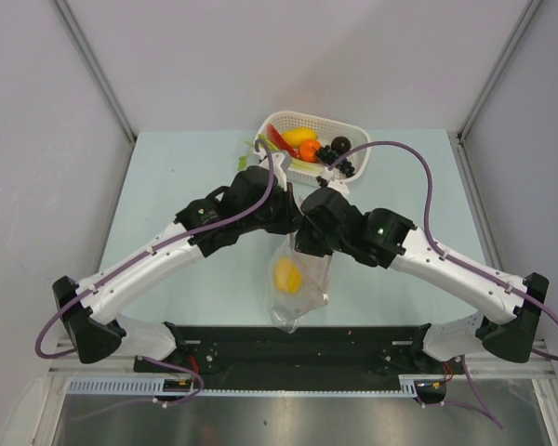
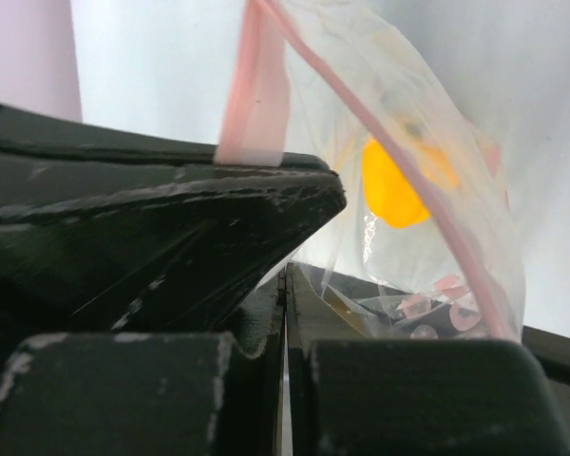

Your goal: Open the zip-top bag and remove the fake food

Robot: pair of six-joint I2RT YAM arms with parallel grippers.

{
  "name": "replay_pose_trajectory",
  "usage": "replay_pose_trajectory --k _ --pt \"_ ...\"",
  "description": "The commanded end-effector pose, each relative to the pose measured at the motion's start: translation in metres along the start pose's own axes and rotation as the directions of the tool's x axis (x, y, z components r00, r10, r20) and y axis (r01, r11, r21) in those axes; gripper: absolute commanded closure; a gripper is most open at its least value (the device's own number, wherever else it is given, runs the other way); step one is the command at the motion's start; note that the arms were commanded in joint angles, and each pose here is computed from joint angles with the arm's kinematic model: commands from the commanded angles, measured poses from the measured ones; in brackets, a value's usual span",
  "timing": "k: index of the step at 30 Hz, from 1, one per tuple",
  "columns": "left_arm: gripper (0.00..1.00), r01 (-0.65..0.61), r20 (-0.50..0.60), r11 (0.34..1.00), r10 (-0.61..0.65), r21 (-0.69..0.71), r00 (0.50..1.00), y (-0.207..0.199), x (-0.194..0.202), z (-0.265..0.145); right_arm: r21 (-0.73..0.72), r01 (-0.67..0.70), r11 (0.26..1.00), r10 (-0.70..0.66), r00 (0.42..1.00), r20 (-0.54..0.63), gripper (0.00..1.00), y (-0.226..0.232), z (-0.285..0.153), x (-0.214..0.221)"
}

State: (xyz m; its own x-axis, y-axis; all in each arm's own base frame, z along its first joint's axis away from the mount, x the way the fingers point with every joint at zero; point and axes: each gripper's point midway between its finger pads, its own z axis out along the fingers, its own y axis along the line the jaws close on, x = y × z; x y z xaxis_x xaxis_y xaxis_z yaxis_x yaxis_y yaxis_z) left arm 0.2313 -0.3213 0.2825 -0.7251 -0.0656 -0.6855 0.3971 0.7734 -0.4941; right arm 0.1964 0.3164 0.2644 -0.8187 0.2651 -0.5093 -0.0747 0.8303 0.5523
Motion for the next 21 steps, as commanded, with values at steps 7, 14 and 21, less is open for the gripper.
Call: replay_pose_trajectory --k 7,14,21 --pt "1.00 0.053 0.031 0.995 -0.056 0.084 0.998 -0.020 -0.005 -0.012 0.046 -0.024 0.999 0.020 0.997 0.075 1.00 -0.014 0.033 -0.005" --pt "0.73 0.042 0.029 0.998 -0.044 0.051 0.999 -0.011 -0.002 -0.015 -0.020 0.103 0.995 -0.102 0.994 0.035 1.00 -0.021 0.050 0.017" --pt "0.40 0.026 0.103 0.997 -0.019 -0.069 0.995 0.029 -0.003 -0.048 0.001 0.138 0.990 -0.138 0.990 0.021 0.96 -0.047 0.063 0.026"
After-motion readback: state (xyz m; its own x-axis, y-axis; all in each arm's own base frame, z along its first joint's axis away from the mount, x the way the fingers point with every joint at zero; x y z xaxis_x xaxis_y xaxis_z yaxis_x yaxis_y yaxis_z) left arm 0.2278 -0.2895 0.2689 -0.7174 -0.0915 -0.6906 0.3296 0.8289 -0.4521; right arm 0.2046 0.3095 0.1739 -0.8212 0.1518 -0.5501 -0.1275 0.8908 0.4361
